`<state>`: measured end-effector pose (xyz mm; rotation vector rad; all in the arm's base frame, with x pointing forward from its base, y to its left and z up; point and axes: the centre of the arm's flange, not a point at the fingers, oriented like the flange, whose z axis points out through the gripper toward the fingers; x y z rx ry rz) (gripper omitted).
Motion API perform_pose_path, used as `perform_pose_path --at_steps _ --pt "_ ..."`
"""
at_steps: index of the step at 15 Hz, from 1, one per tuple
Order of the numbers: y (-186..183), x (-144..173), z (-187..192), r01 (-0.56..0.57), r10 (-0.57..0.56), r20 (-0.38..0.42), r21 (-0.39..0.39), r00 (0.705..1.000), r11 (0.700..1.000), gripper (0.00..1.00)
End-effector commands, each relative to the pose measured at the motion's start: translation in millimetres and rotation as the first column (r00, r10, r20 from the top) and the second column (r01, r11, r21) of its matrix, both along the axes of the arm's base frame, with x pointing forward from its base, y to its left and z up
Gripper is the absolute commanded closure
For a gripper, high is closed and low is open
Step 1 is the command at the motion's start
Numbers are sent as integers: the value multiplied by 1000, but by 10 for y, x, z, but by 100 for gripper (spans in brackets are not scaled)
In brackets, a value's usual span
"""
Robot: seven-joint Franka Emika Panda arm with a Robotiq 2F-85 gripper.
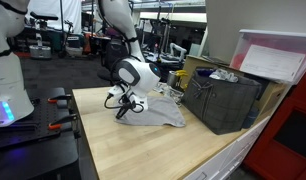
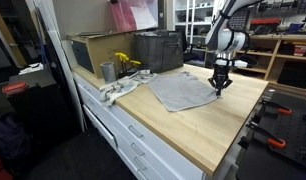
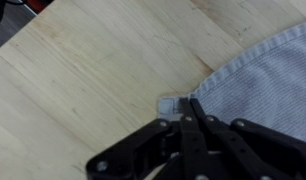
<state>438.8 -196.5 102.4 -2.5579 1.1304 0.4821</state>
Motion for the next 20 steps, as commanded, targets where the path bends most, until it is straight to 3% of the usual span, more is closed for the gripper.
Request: perform_pose_path --at_steps 1,6,10,20 --pt "-18 74 310 21 -20 9 -56 1000 998 99" --pt "-27 103 682 22 -20 11 -131 1000 991 99" --pt "17 -88 845 22 -28 -30 -167 999 986 99" --pt "203 -1076 618 92 -117 -203 -130 972 987 99"
